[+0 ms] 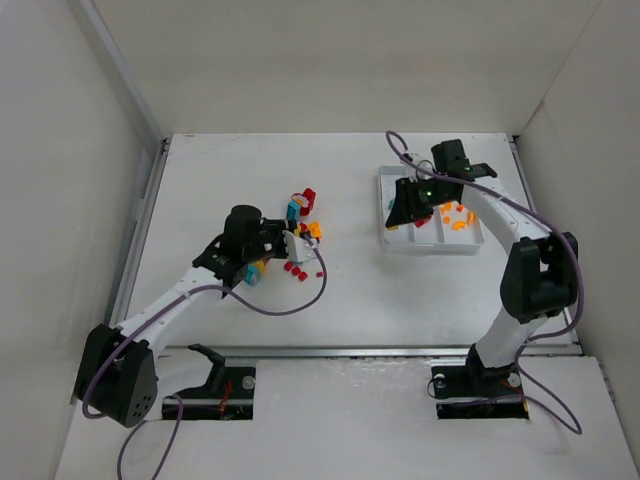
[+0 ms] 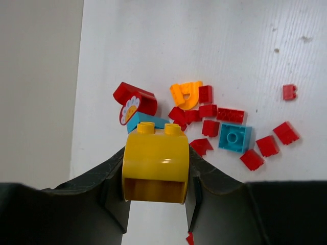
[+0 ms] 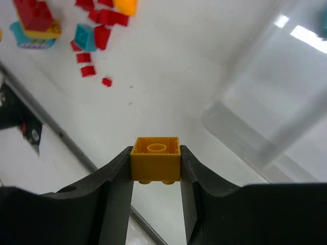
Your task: Sort the legos into containers by color
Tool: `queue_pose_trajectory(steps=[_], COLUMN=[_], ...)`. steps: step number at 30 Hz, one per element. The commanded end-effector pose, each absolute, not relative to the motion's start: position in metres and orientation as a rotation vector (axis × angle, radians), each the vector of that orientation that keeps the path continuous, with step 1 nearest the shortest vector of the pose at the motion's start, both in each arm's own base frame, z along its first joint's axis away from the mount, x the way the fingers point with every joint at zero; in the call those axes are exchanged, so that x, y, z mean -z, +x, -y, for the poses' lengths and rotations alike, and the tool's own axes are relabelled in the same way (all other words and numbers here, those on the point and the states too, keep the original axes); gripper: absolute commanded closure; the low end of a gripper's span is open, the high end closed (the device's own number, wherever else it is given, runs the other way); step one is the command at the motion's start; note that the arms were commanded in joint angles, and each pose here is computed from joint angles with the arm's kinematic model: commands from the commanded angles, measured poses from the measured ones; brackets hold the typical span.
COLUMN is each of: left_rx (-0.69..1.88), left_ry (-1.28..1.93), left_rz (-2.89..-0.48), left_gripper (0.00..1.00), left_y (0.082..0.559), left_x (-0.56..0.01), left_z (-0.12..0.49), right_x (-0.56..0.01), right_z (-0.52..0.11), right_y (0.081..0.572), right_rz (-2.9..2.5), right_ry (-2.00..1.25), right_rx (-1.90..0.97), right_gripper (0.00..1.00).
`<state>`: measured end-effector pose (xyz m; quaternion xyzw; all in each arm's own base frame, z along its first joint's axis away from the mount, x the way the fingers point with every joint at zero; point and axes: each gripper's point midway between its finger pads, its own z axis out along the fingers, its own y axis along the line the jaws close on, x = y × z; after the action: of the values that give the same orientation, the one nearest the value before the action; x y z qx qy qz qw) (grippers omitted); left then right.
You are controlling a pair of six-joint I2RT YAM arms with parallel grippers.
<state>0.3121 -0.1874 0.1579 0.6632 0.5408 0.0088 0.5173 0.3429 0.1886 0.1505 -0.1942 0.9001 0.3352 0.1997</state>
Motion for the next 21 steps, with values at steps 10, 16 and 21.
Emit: queue_pose_trajectory(steps=[10,16,21], left_rx=[0.372,0.459,0.446], left_ry=[1.276,1.217,1.199], left_rz=[-1.444,-1.496,-1.515], left_gripper=[1.00,1.00,1.00], left_y=[0.316,0.321,0.332], left_x=[-0.198,-0.201,-0.203], left_z=[0.227,0.238,0.240], right_x=[-0.156,-0.139,-0.125], right_z=[-0.035,0.040,0.051], right_y=[0.451,0.500,0.526], right_rz=[-2.446,-2.389,-2.396], right_ry=[0.002,0.198,0.220], right_rx=[-0.310,0.047,0.078], right_gripper=[1.00,0.89,0.61])
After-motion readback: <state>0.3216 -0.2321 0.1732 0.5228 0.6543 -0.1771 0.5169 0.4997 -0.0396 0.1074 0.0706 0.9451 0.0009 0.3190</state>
